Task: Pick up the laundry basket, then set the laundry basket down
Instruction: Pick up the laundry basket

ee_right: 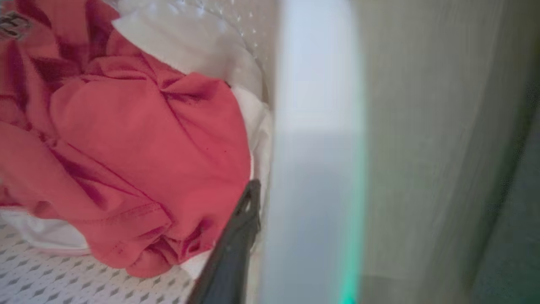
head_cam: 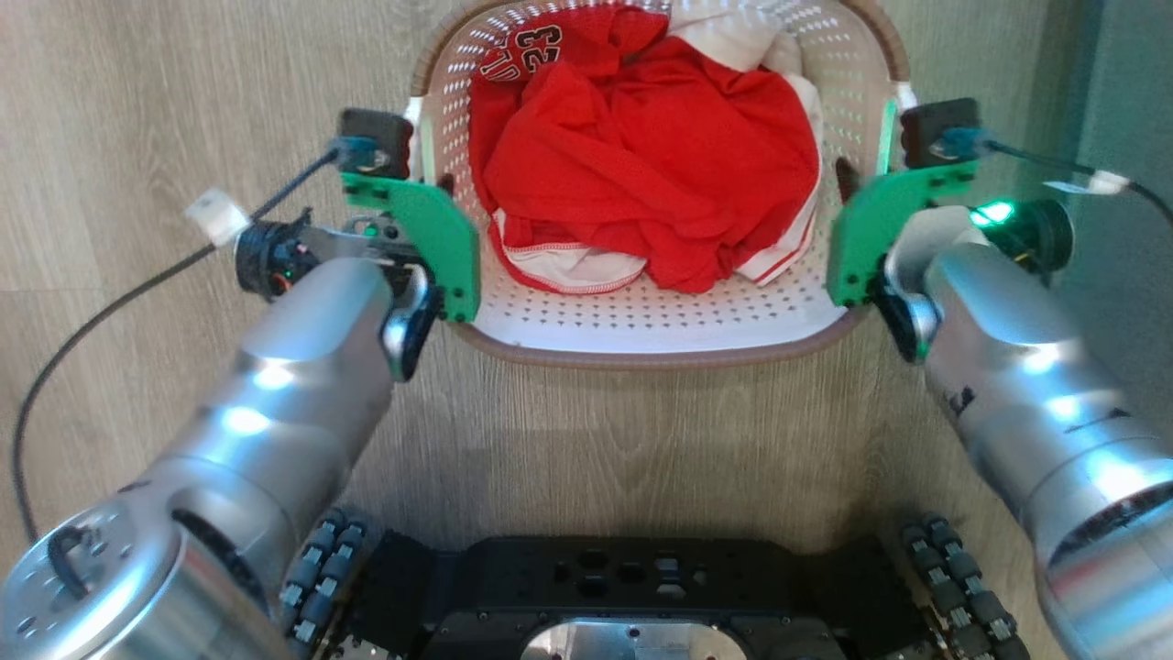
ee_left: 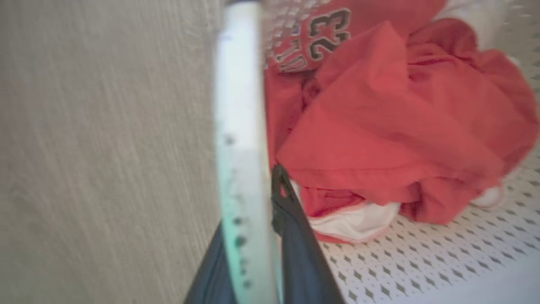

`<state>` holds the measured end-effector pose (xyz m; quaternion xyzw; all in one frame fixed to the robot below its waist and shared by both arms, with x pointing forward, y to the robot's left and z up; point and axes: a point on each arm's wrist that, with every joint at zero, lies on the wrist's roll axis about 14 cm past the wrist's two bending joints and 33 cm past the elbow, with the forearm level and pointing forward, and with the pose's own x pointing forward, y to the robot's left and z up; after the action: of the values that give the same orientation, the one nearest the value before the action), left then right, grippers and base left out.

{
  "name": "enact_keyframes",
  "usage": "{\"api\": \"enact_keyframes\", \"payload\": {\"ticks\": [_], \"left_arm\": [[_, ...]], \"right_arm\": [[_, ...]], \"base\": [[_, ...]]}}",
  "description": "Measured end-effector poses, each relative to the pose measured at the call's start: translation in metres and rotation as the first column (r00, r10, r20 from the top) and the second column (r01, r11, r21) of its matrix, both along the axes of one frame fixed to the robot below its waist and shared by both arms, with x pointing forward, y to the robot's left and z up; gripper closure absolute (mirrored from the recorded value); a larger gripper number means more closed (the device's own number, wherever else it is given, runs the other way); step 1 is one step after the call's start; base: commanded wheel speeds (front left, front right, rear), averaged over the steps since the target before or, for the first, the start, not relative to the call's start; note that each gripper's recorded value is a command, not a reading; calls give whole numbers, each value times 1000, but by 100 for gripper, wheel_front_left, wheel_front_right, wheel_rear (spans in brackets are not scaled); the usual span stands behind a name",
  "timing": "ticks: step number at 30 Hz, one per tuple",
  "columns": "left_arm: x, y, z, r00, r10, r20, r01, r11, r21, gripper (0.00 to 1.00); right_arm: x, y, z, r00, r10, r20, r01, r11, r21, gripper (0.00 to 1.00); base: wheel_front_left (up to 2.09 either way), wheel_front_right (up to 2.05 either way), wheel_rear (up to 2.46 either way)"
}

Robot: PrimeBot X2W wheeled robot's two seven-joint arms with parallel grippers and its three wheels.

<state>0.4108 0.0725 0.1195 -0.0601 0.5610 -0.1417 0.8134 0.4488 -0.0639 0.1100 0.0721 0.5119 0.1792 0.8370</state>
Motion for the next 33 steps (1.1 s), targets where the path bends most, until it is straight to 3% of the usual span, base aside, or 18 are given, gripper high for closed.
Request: {"api": "enact_keyframes", "payload": {"ticks": [13, 26, 33], "left_arm": [[-6, 0, 3, 1000, -5, -22, 5, 1000, -5, 100], [-12, -9, 27, 993, -95, -68, 93, 995, -29, 100], [-35, -11, 51, 986, -122, -115, 117, 992, -42, 100]], "right_arm": [[1, -4, 3, 1000, -9, -10, 9, 1000, -1, 100], [-16, -8, 23, 987, 40, -156, -46, 998, -33, 100], [-43, -10, 48, 965, 76, -249, -89, 995, -42, 100]], "base": [[0, 0, 0], [0, 0, 0], [0, 0, 0]]}}
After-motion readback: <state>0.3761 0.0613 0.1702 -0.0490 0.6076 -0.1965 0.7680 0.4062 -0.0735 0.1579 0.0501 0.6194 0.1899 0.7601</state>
